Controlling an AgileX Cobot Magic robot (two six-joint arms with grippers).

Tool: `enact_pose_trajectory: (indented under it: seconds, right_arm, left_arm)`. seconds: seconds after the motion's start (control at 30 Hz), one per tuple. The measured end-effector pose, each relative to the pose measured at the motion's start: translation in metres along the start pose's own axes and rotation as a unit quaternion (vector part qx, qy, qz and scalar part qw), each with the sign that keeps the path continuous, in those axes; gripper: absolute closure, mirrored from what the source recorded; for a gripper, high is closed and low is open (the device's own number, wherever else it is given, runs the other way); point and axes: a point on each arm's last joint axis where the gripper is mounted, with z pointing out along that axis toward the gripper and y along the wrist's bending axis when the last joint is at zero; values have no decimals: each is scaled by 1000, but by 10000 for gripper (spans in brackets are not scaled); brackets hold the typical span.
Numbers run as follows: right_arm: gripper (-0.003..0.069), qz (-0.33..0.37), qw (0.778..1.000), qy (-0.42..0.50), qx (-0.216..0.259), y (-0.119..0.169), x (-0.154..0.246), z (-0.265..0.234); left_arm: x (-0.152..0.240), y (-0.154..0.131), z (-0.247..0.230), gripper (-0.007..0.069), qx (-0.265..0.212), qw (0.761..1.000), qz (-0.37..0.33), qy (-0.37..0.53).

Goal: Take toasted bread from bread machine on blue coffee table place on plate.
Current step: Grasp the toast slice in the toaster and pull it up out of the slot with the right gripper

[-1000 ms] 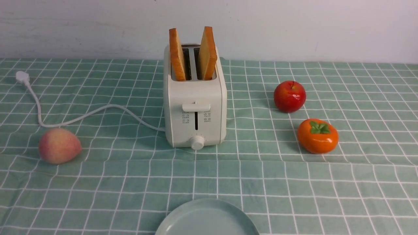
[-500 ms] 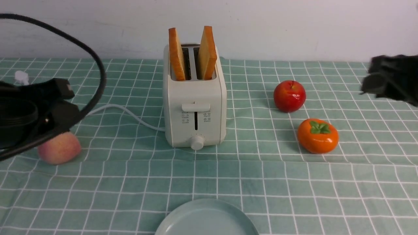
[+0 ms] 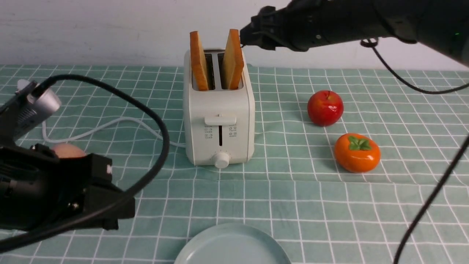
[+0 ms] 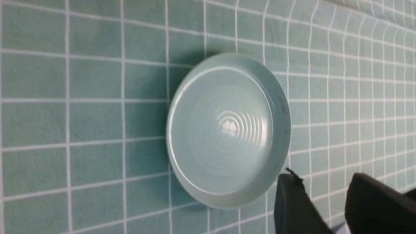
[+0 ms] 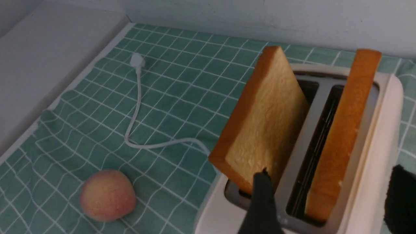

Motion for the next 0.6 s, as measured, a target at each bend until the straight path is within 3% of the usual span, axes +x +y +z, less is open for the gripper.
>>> enact_pose_trajectory:
  seconds: [0.13,0.3,0.43,0.47,0.53,0.6]
  right_arm:
    - [77,3,1000,-11,15,-16,7,30]
    - [113,8,999,3,32,-32,29,57]
    - [263,6,1000,10,29,-34,38,67]
    - [383,6,1000,9,26,-33,37,67]
    - [529,16,1000,6,23,-32,36,67]
    - [586,19,1000,1,21,-31,34,65]
  left_arm:
    - [2,-2,0,387,9,1000,-5,9]
    - [2,-3,0,387,17,1000,-10,11]
    - [2,-3,0,387,18,1000,-10,12]
    - [2,-3,0,387,18,1000,-10,12]
    - [2,-4,0,387,19,1000,-11,13]
    - [2,-4,0,387,20,1000,-11,13]
